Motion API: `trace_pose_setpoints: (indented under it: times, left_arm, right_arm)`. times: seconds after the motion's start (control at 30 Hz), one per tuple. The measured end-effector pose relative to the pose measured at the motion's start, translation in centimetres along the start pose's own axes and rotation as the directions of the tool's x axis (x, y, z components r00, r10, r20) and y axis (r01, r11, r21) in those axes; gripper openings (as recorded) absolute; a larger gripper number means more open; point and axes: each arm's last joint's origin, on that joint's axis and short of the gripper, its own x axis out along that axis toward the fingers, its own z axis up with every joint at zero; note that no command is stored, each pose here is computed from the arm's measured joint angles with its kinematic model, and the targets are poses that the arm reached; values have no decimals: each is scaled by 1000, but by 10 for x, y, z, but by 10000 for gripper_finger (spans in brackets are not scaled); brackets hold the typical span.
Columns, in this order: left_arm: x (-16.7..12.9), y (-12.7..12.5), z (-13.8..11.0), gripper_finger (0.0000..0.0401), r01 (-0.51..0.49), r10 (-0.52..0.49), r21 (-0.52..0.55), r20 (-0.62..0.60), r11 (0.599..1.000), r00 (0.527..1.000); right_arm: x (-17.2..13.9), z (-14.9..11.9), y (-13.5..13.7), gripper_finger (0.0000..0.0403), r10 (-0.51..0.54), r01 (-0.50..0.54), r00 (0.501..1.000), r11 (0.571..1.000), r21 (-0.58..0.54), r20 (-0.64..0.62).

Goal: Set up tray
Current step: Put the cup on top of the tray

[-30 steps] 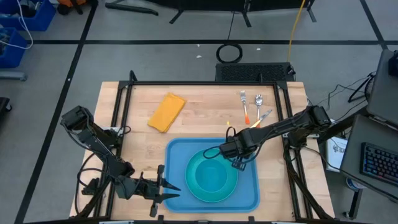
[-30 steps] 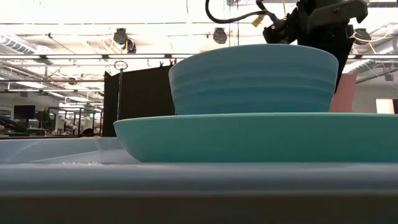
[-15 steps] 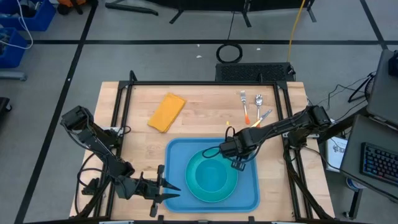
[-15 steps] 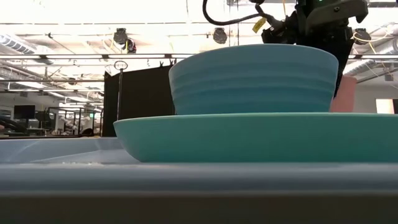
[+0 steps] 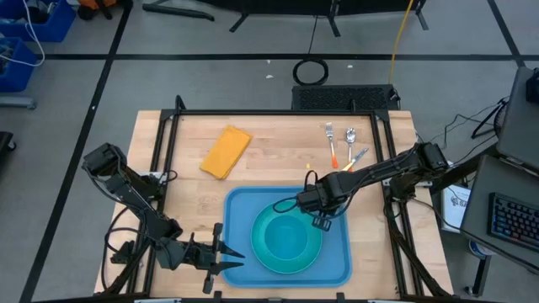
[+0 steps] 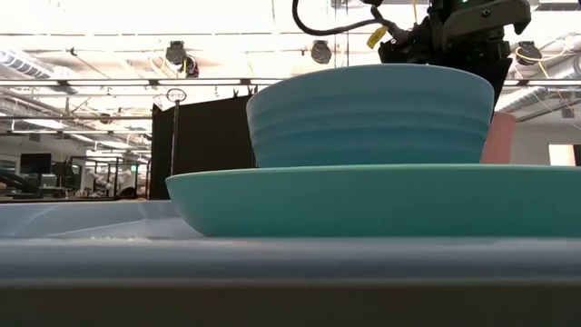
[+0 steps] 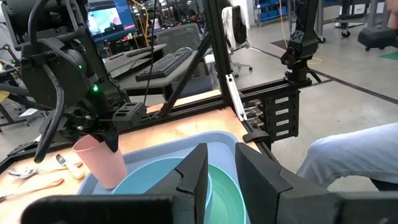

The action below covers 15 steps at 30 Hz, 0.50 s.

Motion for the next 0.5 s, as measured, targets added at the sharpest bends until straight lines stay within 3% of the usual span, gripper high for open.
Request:
trace_pose_setpoints:
  times: [0.5]
  left_arm:
    - [0,0,0,88,0,0,1,-3,1000,1000]
  right_arm:
    - [15,-5,-3,0,-1,1,999,1000,-1,-42]
